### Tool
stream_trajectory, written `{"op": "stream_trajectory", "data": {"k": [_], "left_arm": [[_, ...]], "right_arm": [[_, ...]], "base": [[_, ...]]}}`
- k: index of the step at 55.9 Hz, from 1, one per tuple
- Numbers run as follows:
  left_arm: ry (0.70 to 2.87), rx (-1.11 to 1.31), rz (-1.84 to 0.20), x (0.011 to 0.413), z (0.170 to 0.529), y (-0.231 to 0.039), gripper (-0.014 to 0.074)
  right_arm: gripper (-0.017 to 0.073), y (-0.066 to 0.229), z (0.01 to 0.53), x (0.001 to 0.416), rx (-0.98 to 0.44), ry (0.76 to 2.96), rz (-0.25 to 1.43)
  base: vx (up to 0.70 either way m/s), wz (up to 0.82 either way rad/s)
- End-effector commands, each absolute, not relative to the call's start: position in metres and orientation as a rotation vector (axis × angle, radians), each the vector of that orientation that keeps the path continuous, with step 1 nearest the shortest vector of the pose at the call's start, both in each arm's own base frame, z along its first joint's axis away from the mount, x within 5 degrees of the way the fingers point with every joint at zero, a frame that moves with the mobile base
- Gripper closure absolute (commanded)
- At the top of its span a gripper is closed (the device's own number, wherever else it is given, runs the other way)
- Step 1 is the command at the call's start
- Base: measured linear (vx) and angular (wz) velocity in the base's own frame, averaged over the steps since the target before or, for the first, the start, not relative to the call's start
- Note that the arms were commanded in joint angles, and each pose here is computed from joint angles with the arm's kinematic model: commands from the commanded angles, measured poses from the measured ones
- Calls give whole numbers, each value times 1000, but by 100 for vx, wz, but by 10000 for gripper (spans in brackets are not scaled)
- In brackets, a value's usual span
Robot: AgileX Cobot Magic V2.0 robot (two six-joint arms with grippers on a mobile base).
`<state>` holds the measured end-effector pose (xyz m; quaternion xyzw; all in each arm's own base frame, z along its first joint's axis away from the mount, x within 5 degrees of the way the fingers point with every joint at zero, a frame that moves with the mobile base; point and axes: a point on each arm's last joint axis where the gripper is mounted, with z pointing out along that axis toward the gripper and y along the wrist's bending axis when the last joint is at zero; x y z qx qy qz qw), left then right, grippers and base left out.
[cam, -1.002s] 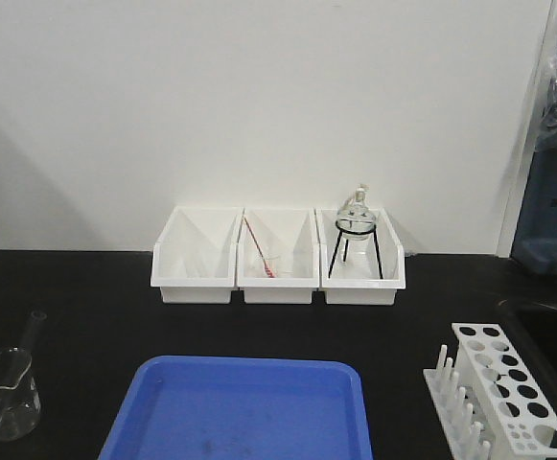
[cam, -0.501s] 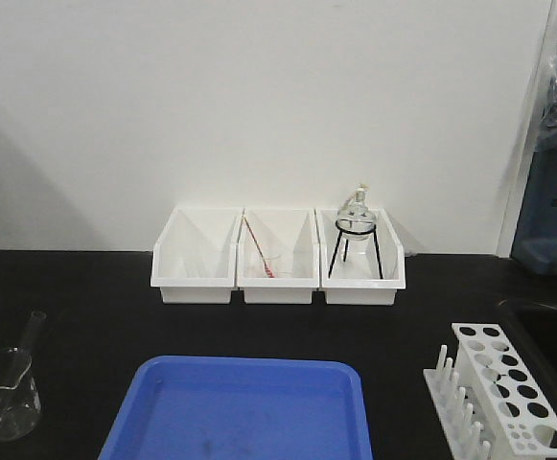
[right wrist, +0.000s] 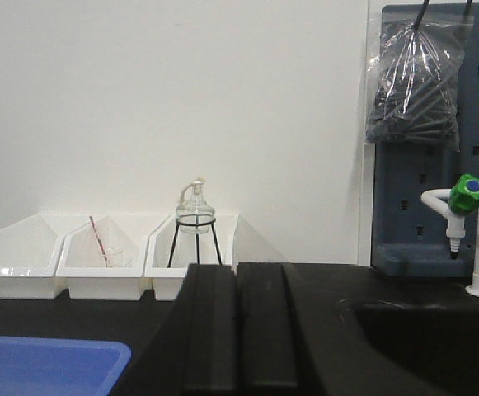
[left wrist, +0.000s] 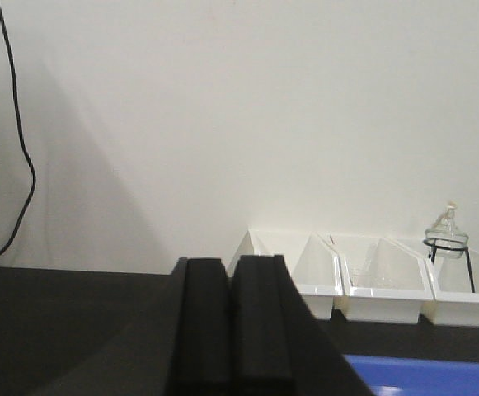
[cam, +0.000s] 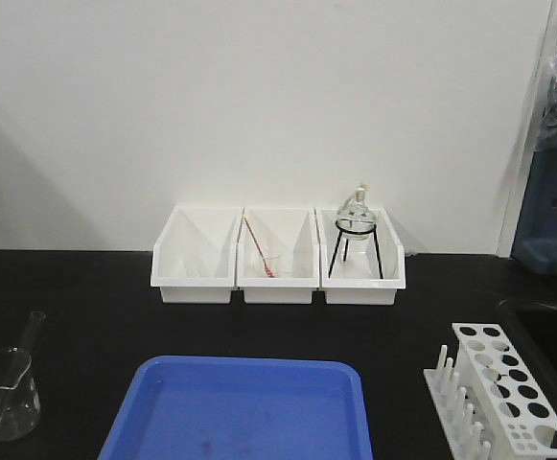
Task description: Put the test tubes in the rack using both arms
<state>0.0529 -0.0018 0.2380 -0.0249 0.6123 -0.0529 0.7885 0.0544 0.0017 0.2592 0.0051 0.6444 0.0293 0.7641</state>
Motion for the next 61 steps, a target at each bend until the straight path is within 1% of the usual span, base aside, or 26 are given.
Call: {"op": "stream_trajectory", "data": {"k": [1,6,14,19,24,31,35,38,43,45,51,56,61], "left_arm": [[1244,-33,-92,51,284,-2,598],[1277,-3,-47,61,313,-2,598],[1312,3,-43,90,344,-2,598],[1372,2,-44,109,345,-3,594],[1451,1,-43,125,336,-3,588],[1545,1,-41,144,324,-3,540],[1588,9,-34,152,318,-3,485],[1617,24,-22,158,313,-4,426],[1659,95,32,167,306,-4,283],[1674,129,54,171,302,-5,225],[1659,197,81,184,297,-7,71],[1618,222,72,197,293,-10,-3],[1644,268,98,214,284,-11,-18]], "right_arm": [[571,2,302,62,2,1381,51],[568,2,325,80,1,1434,45],[564,3,346,116,-20,1506,24],[559,4,348,137,-20,1557,25],[536,5,347,154,-22,1590,28],[473,5,340,172,-14,1639,39],[406,6,336,180,-14,1664,40],[335,6,331,185,-14,1688,39],[216,6,326,191,-15,1714,39],[146,6,324,194,-15,1719,40],[2,7,323,198,-19,1711,42],[-62,7,325,199,-21,1685,46],[-79,7,327,199,-23,1662,49]], "base": [[0,0],[0,0],[0,0],[0,0],[0,0],[0,0],[0,0],[0,0],[0,0],[0,0],[0,0],[0,0],[0,0]]}}
